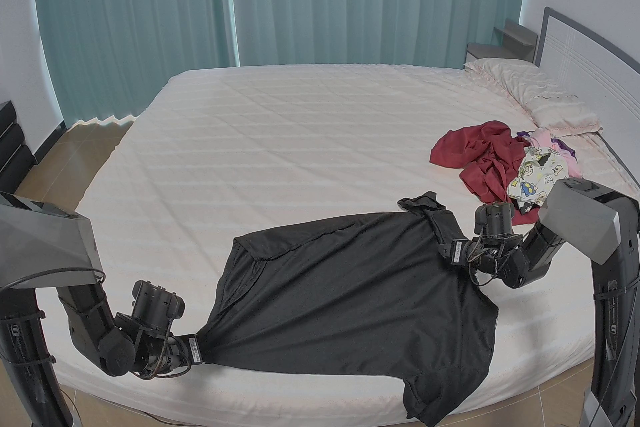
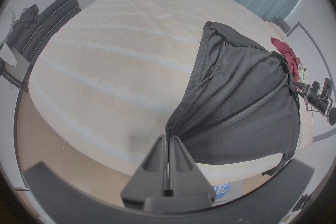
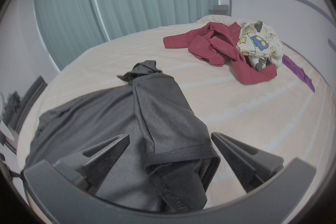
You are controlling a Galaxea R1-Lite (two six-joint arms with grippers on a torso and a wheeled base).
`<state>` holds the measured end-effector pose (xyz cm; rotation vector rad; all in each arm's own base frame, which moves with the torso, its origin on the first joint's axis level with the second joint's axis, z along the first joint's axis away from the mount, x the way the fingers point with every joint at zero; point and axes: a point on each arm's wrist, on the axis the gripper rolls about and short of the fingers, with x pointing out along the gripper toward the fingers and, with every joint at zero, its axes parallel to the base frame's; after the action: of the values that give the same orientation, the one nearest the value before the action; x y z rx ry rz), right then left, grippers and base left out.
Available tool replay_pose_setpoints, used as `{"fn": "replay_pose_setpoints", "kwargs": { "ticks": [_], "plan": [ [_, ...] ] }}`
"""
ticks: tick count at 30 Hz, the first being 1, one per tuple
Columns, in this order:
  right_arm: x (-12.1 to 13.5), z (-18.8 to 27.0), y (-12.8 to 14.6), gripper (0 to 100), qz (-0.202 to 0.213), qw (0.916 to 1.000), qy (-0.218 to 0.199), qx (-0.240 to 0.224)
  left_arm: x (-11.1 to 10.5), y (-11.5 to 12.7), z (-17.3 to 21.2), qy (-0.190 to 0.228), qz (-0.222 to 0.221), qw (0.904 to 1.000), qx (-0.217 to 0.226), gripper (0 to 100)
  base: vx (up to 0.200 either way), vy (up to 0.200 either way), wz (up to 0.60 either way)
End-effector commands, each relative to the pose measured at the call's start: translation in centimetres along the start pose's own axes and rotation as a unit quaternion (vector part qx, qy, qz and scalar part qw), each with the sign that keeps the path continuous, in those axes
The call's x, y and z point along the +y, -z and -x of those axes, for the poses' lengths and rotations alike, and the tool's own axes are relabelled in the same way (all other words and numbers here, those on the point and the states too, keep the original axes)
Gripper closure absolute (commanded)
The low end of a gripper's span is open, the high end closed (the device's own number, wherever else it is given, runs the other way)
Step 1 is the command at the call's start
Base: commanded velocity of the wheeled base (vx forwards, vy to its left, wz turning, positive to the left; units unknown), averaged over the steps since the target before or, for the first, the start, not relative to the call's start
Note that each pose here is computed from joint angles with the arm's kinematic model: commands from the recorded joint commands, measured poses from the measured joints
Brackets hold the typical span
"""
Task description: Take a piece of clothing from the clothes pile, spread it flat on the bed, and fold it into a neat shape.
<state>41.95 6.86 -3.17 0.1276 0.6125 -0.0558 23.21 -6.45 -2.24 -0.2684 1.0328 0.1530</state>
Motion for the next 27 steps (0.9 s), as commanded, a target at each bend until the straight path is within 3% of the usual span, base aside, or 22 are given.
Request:
{"fn": "replay_pose_setpoints", "kwargs": {
  "ticks": [1, 4, 8, 20, 27],
  "plan": [
    [0.5, -0.6, 1.3, 0, 0.022, 0.9997, 0.002, 0.013, 0.0, 0.0, -0.1, 0.0, -0.001, 1.0, 0.0, 100, 0.0, 0.0, 0.0],
    [0.1, -1.2, 1.4, 0, 0.051, 0.9979, 0.039, 0.007, 0.0, 0.2, -0.4, -0.003, -0.003, 1.0, 0.007, 100, 0.0, 0.0, 0.0],
    [-0.4, -1.3, 1.0, 0, 0.049, 0.9976, 0.049, 0.0, 0.0, 0.4, -0.6, -0.006, -0.005, 0.9999, 0.012, 100, 0.0, 0.0, 0.0],
    [-8.3, -1.4, -1.4, 0, -0.027, 0.9924, 0.119, -0.019, 0.2, 1.2, -2.0, -0.019, -0.012, 0.9991, 0.037, 100, 0.0, 0.0, 0.0],
    [-10.7, -1.5, -2.2, 0, -0.055, 0.9888, 0.135, -0.031, 0.3, 1.3, -2.0, -0.02, -0.012, 0.999, 0.038, 100, 0.0, 0.0, 0.0]
  ]
}}
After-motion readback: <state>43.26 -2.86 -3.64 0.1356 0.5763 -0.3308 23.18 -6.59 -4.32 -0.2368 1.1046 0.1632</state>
